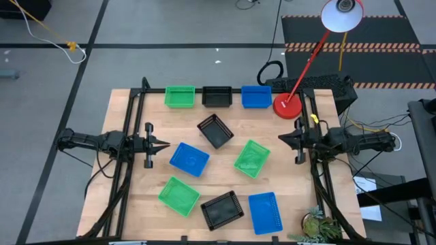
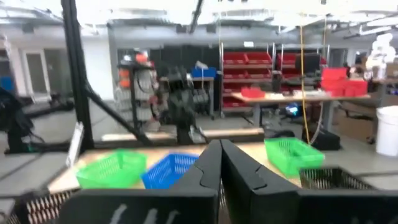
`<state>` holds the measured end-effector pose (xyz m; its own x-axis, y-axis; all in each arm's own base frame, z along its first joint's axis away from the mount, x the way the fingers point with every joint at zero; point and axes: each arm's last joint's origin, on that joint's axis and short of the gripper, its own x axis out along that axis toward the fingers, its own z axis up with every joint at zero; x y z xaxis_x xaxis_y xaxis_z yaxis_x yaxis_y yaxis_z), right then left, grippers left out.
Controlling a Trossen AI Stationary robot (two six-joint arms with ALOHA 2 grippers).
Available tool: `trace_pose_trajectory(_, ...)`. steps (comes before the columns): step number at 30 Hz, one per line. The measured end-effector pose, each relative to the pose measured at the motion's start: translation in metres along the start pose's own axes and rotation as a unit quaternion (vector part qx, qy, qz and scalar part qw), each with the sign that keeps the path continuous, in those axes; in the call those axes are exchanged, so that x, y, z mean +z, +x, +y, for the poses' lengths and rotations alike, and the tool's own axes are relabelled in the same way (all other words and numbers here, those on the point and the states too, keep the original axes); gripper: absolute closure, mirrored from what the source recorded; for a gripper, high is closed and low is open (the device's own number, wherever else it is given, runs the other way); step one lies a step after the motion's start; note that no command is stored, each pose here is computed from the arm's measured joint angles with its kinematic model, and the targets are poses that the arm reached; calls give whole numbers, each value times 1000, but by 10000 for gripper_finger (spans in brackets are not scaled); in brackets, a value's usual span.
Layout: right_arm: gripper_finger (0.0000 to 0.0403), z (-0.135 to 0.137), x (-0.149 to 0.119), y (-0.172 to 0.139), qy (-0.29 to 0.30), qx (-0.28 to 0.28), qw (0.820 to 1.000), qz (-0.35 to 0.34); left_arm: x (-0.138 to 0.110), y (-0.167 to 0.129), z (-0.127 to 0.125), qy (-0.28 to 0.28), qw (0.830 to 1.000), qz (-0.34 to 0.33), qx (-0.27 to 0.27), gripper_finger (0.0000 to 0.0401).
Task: Stack baskets by color
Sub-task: Stack the bottom blue bin on the top blue bin
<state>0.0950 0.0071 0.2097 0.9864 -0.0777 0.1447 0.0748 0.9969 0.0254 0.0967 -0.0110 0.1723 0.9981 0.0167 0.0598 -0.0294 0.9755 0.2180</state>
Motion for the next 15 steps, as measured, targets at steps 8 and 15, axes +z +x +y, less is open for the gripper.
trace_pose_trajectory(8, 403, 4, 54, 18, -8, 8, 999, 45, 0, 0, 0, 0, 1000, 0, 0, 370)
trace_pose_trajectory(15, 403, 10, 103, 37, -10, 43, 997, 67, 0, 0, 0, 0, 1000, 0, 0, 370)
